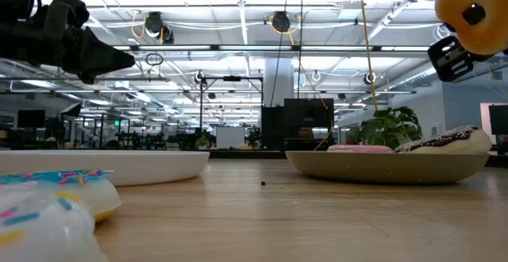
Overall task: Pick & Place donuts
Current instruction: Put the big blue donut on the gray plate
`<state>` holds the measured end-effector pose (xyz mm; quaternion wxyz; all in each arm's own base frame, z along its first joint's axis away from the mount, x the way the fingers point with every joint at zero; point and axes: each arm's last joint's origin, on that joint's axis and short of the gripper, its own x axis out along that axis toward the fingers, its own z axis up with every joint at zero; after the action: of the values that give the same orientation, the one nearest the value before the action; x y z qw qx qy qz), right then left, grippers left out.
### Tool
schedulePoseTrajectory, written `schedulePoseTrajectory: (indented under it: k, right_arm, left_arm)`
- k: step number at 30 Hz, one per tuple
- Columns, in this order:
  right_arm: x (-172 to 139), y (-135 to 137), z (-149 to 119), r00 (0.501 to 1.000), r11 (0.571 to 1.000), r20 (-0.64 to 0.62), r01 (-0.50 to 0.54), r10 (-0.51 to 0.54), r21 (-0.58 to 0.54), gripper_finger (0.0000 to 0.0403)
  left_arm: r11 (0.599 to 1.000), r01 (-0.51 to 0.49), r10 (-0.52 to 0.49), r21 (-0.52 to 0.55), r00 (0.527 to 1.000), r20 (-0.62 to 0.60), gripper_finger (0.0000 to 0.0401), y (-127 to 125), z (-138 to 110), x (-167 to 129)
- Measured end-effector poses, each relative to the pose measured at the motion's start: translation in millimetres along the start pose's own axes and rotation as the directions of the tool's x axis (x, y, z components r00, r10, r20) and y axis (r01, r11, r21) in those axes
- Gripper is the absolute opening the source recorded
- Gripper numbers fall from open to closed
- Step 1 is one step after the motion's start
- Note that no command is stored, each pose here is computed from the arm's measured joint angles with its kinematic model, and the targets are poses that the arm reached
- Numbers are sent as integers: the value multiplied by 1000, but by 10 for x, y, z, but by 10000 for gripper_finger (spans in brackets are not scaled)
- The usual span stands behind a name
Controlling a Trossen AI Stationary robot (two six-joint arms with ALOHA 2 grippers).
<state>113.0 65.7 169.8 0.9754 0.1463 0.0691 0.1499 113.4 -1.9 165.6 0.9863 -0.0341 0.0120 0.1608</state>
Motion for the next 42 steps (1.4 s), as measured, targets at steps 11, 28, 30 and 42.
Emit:
schedulePoseTrajectory:
  k: [11,28,30,42]
  right_arm:
    - [-7,-11,2,1000,1000,19,24,-24,-3,8]
    - [16,-42,-20,994,993,18,111,-111,37,8]
    - [45,-33,16,993,992,9,120,-121,47,8]
    - [657,144,506,924,969,-297,246,-243,-28,8]
  left_arm:
    - [1000,-6,6,-4,1000,-1,42,2,-2,0]
    - [999,-1,-1,-36,1000,-30,42,2,-31,0]
    - [999,0,-1,-36,1000,-31,42,2,-32,0]
    - [999,0,0,-37,1000,-24,42,2,-25,0]
